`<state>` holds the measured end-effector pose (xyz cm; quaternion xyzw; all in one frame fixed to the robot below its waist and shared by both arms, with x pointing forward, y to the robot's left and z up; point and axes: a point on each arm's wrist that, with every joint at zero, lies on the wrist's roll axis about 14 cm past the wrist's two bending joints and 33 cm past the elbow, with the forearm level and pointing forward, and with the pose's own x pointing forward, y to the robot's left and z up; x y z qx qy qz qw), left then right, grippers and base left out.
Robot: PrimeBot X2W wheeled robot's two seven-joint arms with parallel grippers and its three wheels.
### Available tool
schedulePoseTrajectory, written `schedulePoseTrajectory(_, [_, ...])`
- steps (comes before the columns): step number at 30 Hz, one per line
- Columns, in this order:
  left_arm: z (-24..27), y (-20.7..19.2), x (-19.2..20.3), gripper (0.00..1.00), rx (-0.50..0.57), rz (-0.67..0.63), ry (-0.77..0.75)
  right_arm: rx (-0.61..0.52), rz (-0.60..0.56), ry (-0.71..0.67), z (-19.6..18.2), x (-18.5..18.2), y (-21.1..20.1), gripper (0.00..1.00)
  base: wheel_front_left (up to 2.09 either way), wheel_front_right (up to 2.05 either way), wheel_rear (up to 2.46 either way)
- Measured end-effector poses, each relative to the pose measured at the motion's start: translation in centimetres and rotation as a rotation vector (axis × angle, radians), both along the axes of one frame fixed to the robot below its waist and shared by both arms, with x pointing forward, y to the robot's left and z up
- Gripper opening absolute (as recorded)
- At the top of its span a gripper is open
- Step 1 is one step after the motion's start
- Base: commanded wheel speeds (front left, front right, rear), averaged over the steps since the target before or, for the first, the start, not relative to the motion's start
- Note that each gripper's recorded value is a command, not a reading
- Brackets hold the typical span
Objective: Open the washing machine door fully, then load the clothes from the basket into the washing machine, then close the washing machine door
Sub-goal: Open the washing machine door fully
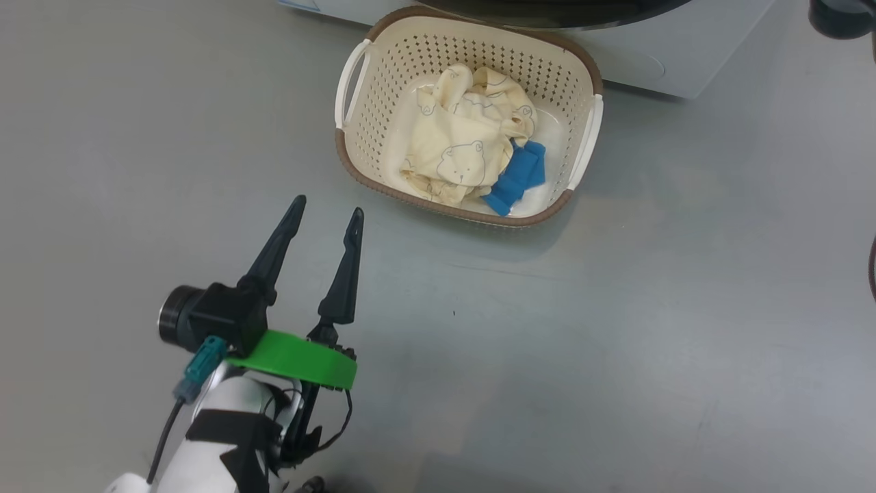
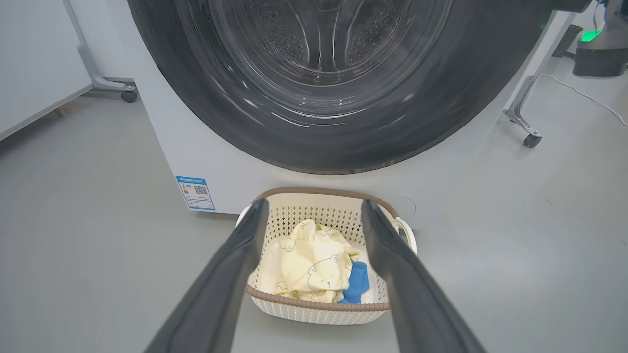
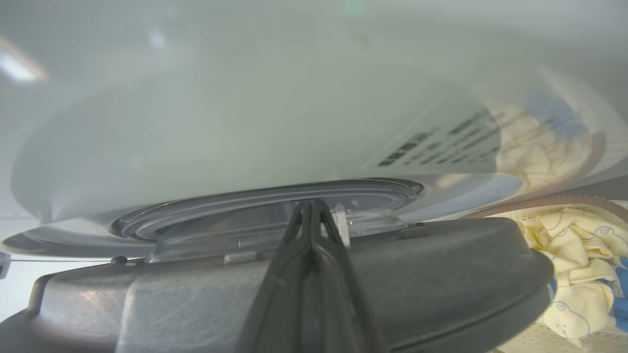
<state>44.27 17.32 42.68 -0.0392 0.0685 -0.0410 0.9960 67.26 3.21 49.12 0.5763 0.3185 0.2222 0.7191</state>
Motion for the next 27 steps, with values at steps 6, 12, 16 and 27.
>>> schedulePoseTrajectory(6, [-0.1,-0.1,0.3,1.0,0.0,0.0,-0.001,-0.005,0.03,0.008,-0.3,-0.3,0.1,0.0,0.0,0.0,0.0])
schedulePoseTrajectory(12, [-0.1,-0.3,0.9,1.0,-0.004,-0.005,-0.006,-0.007,0.08,0.009,-0.2,-0.8,0.2,0.0,0.0,0.0,0.0])
schedulePoseTrajectory(16, [-0.4,-0.5,1.3,1.0,-0.007,-0.009,-0.004,-0.009,0.106,-0.002,0.0,-1.1,0.2,0.0,0.0,0.0,0.0])
schedulePoseTrajectory(27, [-0.2,-1.1,1.8,1.0,-0.013,-0.024,-0.016,0.016,0.201,-0.001,-0.1,-3.9,0.4,0.0,0.0,0.0,0.0])
